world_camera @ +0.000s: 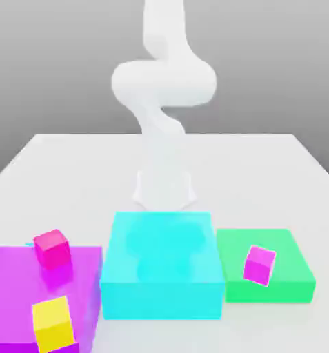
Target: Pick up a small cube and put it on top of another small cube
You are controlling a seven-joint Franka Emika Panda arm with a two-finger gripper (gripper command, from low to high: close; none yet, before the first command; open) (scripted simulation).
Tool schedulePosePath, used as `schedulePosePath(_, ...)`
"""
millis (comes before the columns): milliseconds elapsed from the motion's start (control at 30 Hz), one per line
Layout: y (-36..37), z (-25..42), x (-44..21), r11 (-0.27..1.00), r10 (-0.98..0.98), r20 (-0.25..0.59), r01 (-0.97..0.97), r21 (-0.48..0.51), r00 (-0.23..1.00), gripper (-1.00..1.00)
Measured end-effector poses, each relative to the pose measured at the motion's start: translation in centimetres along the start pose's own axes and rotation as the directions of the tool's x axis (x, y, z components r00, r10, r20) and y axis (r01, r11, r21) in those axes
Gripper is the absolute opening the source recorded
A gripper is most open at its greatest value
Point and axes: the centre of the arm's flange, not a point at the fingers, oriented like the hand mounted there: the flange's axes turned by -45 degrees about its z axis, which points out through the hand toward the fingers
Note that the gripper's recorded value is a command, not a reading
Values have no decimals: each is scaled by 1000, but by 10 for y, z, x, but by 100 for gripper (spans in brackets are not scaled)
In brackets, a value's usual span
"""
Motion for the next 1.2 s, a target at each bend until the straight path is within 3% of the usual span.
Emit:
schedulePosePath(300,145,173,-88,994,89,274,-66,-91,958,0)
schedulePosePath(533,230,257,-221,987,141,480,-85,-137,866,0)
schedulePosePath(733,269,292,-358,986,166,639,-108,-129,751,0)
schedulePosePath(967,261,340,-405,993,118,668,-71,-98,735,0)
schedulePosePath(1000,261,347,-412,993,119,668,-71,-98,735,-100)
schedulePosePath(1200,261,350,-415,993,119,669,-73,-97,734,-100)
